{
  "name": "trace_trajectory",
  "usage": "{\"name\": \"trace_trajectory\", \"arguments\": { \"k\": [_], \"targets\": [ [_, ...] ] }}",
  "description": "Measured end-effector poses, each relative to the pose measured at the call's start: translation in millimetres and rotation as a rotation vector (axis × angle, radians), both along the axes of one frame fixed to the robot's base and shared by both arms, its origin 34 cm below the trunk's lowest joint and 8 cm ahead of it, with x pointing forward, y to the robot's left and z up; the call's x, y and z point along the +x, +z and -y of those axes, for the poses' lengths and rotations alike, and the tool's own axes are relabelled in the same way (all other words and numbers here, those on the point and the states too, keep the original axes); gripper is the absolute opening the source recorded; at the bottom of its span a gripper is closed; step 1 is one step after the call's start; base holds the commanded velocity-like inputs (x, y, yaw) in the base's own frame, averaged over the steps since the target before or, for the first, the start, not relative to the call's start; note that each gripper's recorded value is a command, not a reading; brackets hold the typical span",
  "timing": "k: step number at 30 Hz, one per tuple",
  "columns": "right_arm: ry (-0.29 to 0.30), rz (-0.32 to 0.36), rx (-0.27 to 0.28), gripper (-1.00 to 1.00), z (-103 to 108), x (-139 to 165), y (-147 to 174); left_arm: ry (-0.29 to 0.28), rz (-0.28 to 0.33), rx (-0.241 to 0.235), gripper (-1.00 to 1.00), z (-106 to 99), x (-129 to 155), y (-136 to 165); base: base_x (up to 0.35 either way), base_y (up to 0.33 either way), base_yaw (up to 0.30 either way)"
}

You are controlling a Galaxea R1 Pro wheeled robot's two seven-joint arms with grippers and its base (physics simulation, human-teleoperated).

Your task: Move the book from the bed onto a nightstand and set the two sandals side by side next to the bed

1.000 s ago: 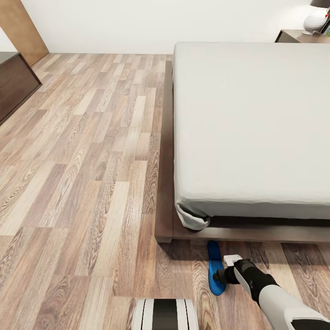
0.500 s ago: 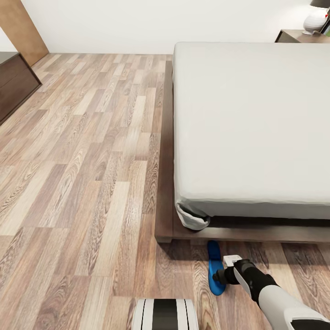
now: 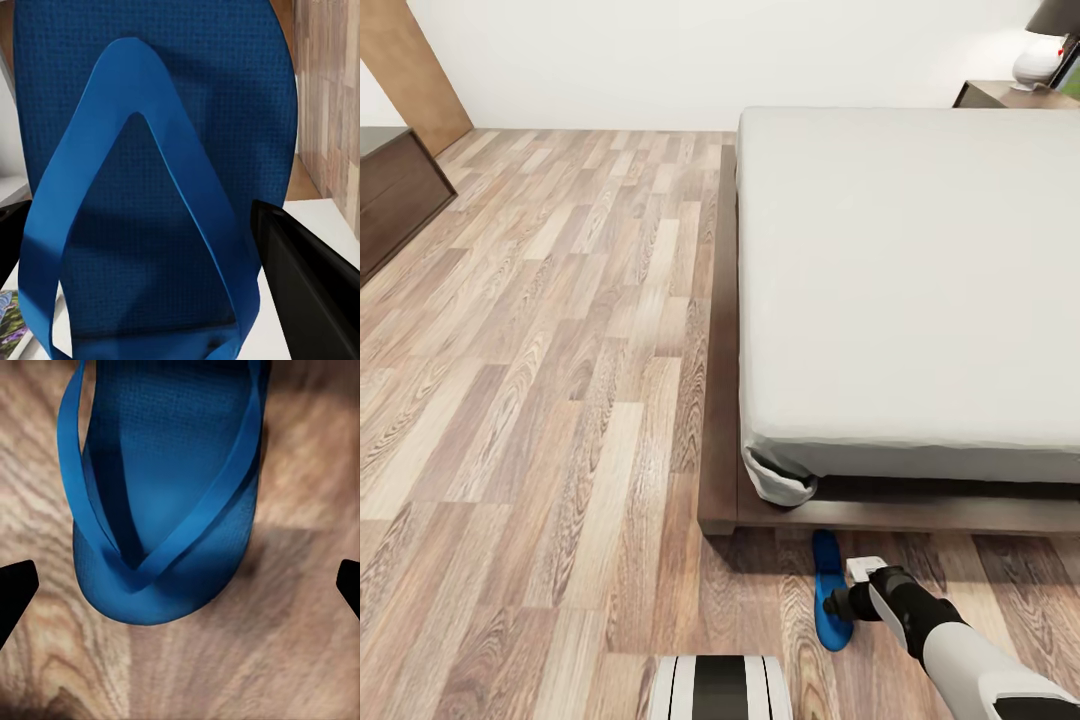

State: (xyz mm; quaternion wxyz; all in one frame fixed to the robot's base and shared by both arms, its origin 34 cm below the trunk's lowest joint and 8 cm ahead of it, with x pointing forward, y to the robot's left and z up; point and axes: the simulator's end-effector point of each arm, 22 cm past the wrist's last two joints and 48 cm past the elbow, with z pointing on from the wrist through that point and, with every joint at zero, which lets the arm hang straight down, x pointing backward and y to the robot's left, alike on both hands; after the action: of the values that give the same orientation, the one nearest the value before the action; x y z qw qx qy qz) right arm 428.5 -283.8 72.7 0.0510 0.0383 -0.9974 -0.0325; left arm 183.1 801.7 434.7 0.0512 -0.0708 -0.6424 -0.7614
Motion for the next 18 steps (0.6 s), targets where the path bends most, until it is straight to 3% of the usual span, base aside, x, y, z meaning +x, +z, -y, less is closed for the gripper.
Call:
{"name": "trace_trajectory", "arguments": {
  "k": [18],
  "targets": [
    [-0.001,0.002,0.0,1.0,-0.5,-1.7,10.6,0.0,0.036,0.0,-1.0,0.0,2.2,4.6,0.0,0.0,0.0]
  ]
}}
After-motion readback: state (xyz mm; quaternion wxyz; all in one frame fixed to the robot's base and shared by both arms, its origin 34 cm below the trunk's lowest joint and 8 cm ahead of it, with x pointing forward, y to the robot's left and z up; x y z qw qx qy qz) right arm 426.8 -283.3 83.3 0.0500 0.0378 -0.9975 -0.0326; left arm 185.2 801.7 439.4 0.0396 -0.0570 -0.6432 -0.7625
